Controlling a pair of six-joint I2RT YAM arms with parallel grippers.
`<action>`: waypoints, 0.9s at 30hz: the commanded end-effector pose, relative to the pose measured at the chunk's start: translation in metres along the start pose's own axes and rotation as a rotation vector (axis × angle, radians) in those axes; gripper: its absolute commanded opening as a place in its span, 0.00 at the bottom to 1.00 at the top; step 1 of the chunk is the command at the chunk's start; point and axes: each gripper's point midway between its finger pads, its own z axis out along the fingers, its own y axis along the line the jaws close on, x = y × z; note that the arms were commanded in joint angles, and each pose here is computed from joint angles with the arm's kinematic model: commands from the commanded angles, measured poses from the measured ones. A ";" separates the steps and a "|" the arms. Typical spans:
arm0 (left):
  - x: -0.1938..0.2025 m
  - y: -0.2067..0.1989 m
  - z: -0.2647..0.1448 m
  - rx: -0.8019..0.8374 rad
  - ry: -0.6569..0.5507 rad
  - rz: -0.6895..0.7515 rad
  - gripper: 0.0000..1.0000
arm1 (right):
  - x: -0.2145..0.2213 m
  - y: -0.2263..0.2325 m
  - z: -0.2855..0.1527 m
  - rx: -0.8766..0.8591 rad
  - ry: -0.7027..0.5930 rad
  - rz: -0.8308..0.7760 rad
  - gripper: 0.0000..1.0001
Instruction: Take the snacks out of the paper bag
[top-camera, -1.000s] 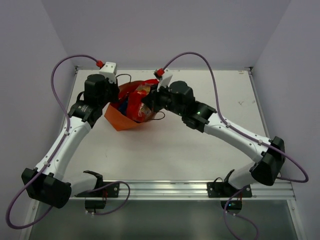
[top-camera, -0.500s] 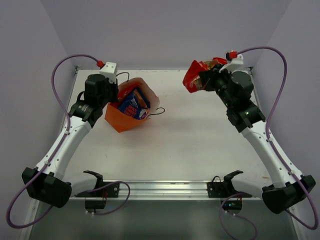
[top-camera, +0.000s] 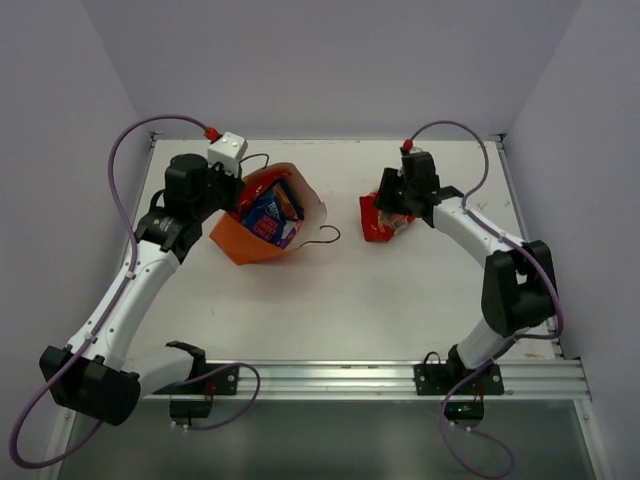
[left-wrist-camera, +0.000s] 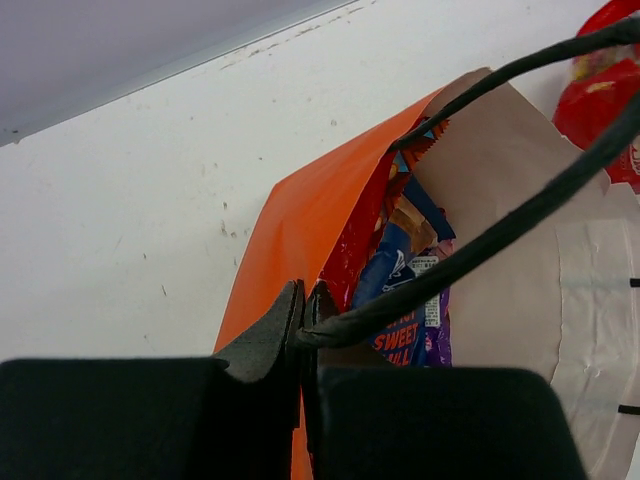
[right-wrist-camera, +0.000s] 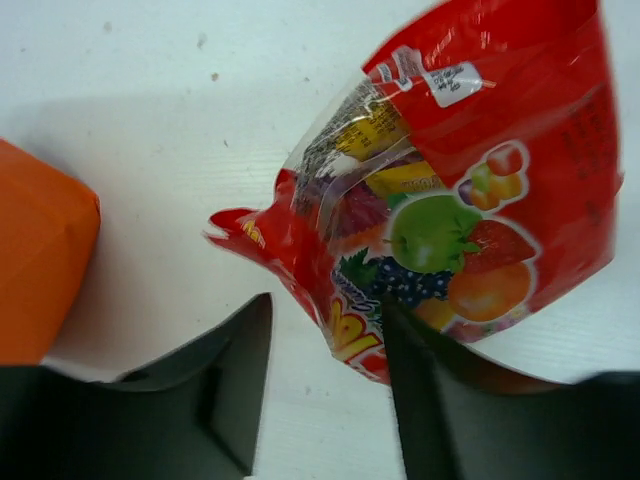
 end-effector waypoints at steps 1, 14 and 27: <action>-0.035 -0.009 -0.009 0.059 -0.148 0.052 0.00 | -0.075 0.053 -0.064 -0.163 -0.206 -0.042 0.58; -0.028 -0.016 -0.011 0.083 -0.132 -0.009 0.00 | -0.045 0.243 -0.200 -0.585 -0.335 -0.039 0.81; -0.020 -0.019 -0.013 0.091 -0.120 -0.053 0.00 | 0.026 0.293 -0.095 -0.502 -0.137 0.181 0.77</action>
